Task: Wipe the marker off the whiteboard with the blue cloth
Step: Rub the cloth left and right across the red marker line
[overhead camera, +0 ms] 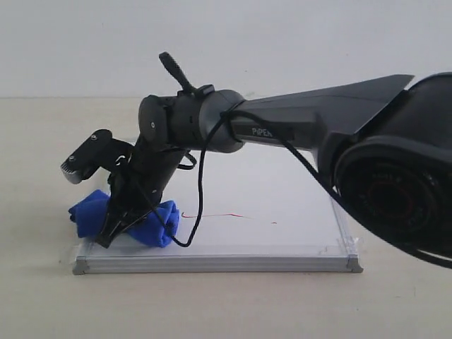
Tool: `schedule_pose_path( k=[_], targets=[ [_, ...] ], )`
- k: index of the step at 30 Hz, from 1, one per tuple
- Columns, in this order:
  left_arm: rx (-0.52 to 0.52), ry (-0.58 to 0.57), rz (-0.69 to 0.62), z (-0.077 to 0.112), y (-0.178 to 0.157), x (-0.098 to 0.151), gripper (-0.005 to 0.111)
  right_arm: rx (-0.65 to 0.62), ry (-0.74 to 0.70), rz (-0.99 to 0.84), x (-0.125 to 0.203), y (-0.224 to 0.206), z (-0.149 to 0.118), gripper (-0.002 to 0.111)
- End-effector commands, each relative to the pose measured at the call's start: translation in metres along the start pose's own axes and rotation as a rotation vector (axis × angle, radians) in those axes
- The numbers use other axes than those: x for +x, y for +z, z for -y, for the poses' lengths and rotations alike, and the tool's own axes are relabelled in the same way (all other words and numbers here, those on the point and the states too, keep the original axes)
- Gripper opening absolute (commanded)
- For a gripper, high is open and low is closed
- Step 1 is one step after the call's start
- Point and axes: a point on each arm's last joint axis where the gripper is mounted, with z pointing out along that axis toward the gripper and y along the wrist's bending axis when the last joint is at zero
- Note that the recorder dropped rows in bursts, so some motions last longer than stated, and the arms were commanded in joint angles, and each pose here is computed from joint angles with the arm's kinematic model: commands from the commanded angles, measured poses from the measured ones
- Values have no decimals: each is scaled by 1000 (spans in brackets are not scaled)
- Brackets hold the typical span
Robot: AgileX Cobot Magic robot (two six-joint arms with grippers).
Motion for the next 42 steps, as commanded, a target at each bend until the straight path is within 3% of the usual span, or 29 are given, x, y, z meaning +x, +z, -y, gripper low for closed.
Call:
schedule_pose_path(
  k=[1, 5, 9, 12, 17, 19, 22, 29, 31, 34, 42],
  targets=[
    [1, 1, 16, 0, -1, -2, 4, 66, 126, -42, 25, 5, 38, 0],
    [1, 1, 16, 0, -1, -2, 4, 162, 285, -26, 40, -6, 74, 0],
    [1, 1, 16, 0, -1, -2, 4, 154, 307, -38, 43, -7, 77, 0],
    [1, 1, 16, 0, -1, -2, 4, 101, 248, -69, 38, -1, 58, 0],
    [1, 1, 16, 0, -1, -2, 4, -103, 98, -140, 27, 9, 8, 0],
    [1, 1, 16, 0, -1, -2, 4, -116, 68, -180, 29, 9, 4, 0],
    [1, 1, 16, 0, -1, -2, 4, 23, 94, -279, 39, 7, 18, 0],
    [1, 1, 16, 0, -1, -2, 4, 490, 158, -520, 67, -15, 66, 0],
    [1, 1, 16, 0, -1, -2, 4, 512, 185, -539, 70, -17, 69, 0],
    [1, 1, 16, 0, -1, -2, 4, 383, 191, -547, 74, -11, 60, 0],
    [1, 1, 16, 0, -1, -2, 4, -232, 155, -351, 65, 12, 2, 0]
  ],
)
